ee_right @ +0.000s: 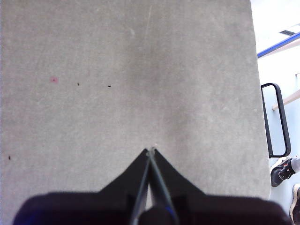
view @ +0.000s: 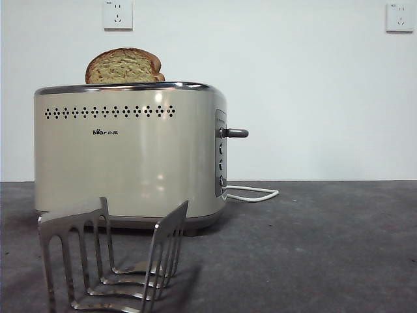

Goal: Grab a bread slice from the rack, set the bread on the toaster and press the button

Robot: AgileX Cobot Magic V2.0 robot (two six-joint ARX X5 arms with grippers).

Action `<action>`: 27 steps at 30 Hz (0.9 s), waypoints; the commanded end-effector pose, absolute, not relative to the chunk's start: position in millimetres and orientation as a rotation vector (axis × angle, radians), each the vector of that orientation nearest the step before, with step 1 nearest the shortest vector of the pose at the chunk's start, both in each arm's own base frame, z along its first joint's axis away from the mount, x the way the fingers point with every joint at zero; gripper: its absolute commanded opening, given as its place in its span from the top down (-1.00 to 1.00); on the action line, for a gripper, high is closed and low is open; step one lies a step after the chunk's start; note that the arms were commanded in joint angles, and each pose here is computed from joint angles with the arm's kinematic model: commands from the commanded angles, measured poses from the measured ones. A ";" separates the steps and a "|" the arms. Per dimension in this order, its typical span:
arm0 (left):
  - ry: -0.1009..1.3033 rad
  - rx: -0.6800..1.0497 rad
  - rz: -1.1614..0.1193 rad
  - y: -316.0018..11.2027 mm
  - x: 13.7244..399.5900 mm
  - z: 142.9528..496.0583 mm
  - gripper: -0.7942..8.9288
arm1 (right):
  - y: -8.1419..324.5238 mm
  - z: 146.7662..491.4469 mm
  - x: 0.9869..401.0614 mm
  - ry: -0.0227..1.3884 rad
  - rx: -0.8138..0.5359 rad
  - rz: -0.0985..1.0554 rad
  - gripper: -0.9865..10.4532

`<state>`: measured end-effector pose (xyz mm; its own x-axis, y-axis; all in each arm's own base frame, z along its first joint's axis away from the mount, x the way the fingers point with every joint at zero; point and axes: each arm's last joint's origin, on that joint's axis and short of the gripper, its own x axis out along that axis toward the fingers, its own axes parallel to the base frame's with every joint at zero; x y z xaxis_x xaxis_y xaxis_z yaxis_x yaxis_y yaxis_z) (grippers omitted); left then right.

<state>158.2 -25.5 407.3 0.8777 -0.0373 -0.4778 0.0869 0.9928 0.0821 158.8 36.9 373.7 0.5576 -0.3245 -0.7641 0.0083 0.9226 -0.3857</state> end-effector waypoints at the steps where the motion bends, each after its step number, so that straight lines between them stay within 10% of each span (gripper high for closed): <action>1: 0.230 0.074 0.018 -11.9 155.3 393.1 0.84 | 38.0 372.1 162.5 0.971 -0.365 -0.205 0.83; 8: -0.026 0.048 0.114 2.1 137.5 321.3 0.84 | 39.8 369.1 168.0 0.989 -0.372 -0.205 0.83; 19: 0.151 0.053 0.114 3.4 116.3 182.1 0.84 | 39.9 369.0 168.2 0.989 -0.373 -0.205 0.83; 27: 0.135 0.046 -0.007 -0.2 107.4 155.3 0.84 | 39.9 369.0 168.2 0.989 -0.373 -0.205 0.83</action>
<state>107.8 0.3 156.9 0.9898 0.0114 -0.1420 -0.0060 0.9992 0.0385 167.4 39.7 368.9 0.5346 -0.3319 -0.7772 -0.0033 0.9188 -0.3947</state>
